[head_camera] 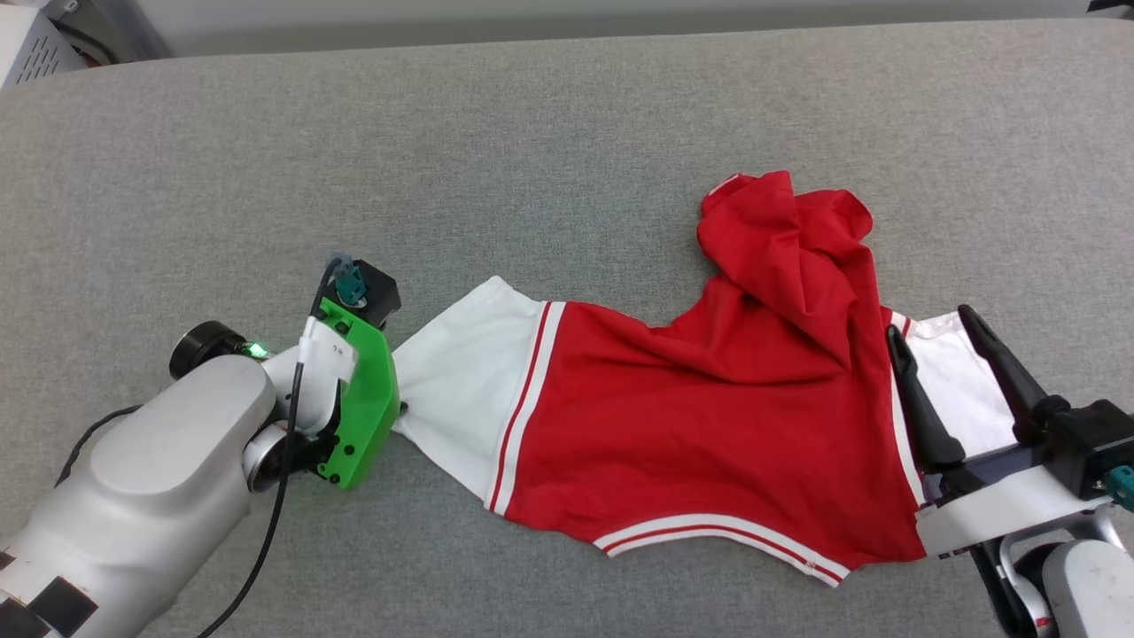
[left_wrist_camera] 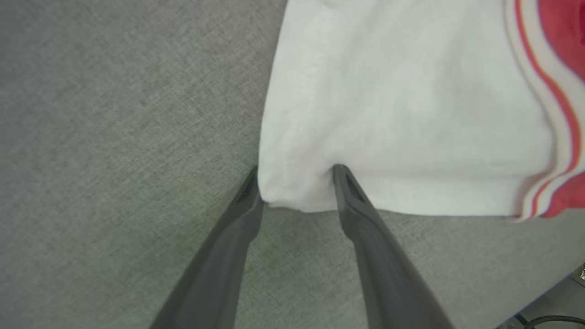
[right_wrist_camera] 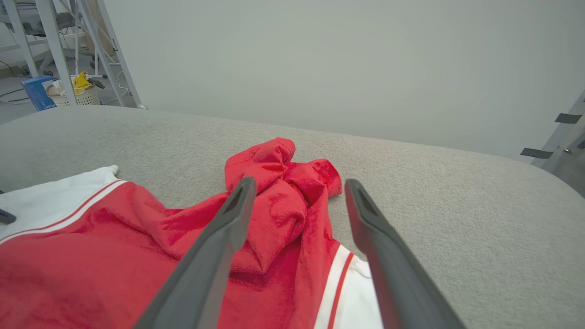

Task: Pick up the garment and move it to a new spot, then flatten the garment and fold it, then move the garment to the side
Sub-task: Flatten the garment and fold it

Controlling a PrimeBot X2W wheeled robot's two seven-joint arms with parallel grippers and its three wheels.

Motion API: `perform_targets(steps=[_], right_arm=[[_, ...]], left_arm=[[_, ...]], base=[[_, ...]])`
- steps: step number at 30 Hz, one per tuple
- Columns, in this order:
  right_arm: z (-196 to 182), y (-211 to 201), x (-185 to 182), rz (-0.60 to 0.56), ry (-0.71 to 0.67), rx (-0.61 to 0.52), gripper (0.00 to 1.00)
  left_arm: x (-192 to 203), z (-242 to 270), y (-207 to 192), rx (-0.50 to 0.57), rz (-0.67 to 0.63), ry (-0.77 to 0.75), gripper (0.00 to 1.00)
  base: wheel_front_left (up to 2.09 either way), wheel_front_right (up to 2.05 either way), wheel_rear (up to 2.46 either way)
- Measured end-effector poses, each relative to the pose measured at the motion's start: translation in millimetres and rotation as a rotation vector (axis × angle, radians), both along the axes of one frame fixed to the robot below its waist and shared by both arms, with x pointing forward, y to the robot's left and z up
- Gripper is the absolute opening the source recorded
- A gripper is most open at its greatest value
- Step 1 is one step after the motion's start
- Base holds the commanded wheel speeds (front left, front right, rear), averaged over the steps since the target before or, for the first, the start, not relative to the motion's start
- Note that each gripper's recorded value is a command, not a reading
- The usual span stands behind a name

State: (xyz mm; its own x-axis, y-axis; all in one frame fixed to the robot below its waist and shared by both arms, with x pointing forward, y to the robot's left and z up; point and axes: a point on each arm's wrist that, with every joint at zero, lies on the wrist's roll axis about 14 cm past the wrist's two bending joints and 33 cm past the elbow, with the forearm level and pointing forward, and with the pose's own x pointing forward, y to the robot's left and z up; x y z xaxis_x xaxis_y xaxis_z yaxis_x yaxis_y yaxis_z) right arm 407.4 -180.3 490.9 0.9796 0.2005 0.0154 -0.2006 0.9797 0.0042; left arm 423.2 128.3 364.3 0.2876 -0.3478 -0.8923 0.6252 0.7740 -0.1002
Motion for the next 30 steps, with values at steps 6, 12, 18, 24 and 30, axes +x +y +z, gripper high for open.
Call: perform_targets(steps=[6,12,18,24,30], right_arm=[[28,-19,8,0.0,-0.072,-0.088,1.0],[47,-54,17,-0.003,0.024,-0.201,1.0],[11,-70,3,0.065,0.431,-0.257,1.0],[-24,-91,-23,0.086,0.809,-0.302,1.0],[-60,-106,-41,0.069,1.052,-0.323,1.0]], left_arm=[[8,14,1,-0.048,0.0,-0.115,0.0],[15,44,4,-0.132,0.016,-0.263,0.0],[5,61,7,-0.182,0.043,-0.34,0.0],[-1,72,12,-0.191,0.055,-0.384,0.0],[-6,71,9,-0.203,0.052,-0.385,0.0]], base=[[0.0,0.0,0.0],[0.0,0.0,0.0],[0.0,0.0,0.0],[0.0,0.0,0.0],[0.0,0.0,0.0]])
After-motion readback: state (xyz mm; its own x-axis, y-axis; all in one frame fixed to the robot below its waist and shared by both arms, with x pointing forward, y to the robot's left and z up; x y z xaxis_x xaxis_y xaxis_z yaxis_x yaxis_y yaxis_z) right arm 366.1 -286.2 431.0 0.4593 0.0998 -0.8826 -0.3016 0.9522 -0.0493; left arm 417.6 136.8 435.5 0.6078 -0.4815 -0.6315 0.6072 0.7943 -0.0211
